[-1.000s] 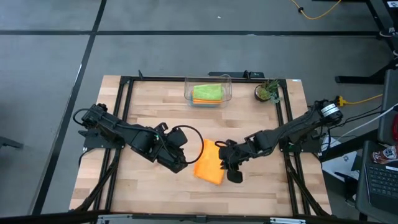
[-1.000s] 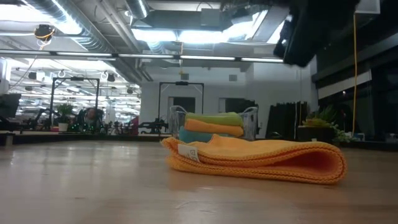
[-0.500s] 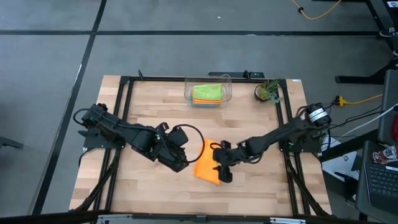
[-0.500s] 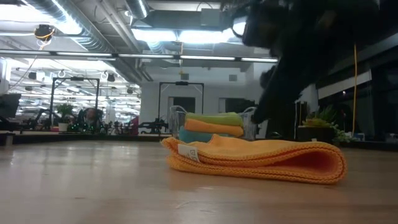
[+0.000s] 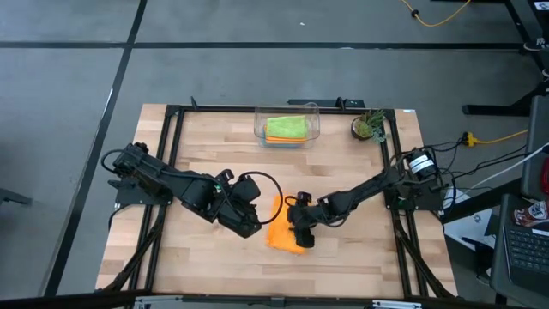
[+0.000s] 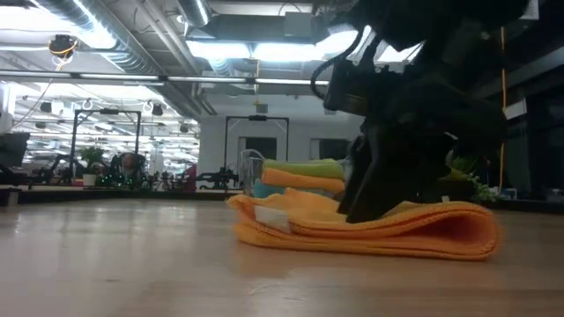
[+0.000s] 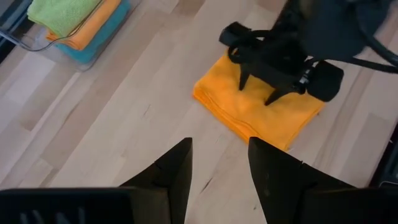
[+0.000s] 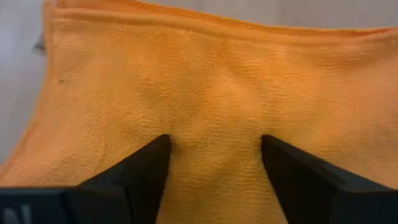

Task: Fold microfiber towels
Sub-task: Fold the orange microfiber cloth

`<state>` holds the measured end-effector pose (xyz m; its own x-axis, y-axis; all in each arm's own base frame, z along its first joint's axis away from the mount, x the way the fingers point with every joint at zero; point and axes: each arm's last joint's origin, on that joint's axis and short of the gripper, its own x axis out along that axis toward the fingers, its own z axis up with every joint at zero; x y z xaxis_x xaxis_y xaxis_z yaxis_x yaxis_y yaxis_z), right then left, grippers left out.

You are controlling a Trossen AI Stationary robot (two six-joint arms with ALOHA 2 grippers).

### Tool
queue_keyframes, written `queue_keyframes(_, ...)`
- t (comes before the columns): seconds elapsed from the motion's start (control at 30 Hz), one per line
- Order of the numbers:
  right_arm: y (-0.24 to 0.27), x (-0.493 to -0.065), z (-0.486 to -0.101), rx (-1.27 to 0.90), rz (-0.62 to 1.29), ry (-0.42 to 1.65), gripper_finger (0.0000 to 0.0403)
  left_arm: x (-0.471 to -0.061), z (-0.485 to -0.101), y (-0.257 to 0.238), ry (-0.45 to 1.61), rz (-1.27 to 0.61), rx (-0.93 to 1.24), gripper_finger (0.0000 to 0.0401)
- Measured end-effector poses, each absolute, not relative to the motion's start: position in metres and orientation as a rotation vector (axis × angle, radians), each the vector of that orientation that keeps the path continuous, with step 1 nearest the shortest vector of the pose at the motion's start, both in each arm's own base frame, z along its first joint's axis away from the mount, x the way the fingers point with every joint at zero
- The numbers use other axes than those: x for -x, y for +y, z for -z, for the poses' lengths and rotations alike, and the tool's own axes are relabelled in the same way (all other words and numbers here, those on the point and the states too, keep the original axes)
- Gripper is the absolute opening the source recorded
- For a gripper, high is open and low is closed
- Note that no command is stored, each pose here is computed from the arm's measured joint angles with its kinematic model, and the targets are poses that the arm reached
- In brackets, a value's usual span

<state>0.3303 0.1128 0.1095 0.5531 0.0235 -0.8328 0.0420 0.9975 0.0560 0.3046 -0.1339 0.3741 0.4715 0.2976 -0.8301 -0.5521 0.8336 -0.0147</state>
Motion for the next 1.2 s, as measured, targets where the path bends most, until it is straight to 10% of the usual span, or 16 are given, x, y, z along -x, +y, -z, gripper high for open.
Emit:
queue_keyframes(0.27,0.071,-0.347,-0.114,0.155,-0.28,0.978,0.0256,-0.305,-0.374,-0.134,0.947,-0.53,0.299,0.0149)
queue_keyframes(0.57,0.035,-0.385,-0.154,0.144,-0.191,0.915,0.0256,-0.305,-0.374,-0.134,0.947,-0.53,0.299,0.0149)
queue_keyframes(1.2,0.067,-0.348,-0.228,-0.002,-0.137,1.439,0.0256,-0.306,-0.374,-0.137,0.969,-0.473,0.352,0.0149)
